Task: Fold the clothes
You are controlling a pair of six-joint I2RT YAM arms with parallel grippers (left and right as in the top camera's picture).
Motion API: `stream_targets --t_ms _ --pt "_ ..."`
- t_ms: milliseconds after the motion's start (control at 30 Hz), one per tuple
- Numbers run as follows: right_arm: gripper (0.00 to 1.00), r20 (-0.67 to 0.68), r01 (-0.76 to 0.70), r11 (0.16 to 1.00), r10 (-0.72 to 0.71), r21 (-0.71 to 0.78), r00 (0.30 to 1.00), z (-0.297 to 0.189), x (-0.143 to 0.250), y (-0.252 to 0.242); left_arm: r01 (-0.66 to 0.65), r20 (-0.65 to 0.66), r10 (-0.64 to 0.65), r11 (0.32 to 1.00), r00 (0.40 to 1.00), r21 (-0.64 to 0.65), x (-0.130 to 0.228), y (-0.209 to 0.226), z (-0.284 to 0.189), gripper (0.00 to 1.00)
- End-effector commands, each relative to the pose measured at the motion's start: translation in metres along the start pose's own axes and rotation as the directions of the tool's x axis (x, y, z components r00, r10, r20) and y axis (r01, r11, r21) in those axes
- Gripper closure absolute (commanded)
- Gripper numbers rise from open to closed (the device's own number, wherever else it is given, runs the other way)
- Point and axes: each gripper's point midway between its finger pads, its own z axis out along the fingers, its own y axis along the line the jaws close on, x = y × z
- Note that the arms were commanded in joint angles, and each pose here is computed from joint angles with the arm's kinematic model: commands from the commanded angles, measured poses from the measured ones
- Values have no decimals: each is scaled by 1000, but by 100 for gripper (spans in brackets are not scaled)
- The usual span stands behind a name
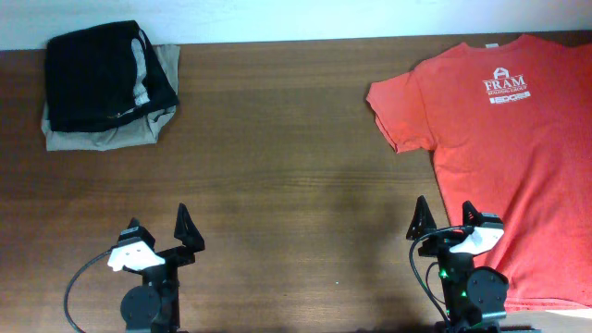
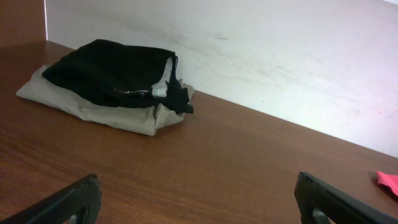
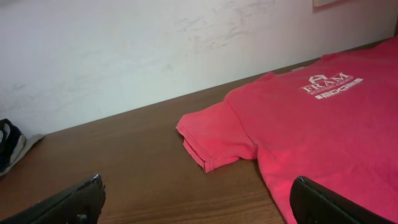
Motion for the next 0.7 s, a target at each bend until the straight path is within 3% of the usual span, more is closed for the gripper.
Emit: stream_targets --t_ms 0,300,400,567,667 --pt "1 -4 0 1000 0 7 1000 0 2 -1 -15 2 15 1000 1000 5 0 0 0 1" --pt "1 -1 -11 1000 11 -2 1000 0 2 0 -15 2 15 1000 1000 5 0 0 0 1" --pt "1 -78 -183 973 173 -142 982 -2 10 26 -15 2 15 1000 1000 5 0 0 0 1" --pt "1 -153 -256 900 215 -352 965 -13 8 66 -15 2 15 1000 1000 5 0 0 0 1" --pt "1 -38 -284 839 302 -463 953 -22 -35 83 -15 2 15 1000 1000 5 0 0 0 1"
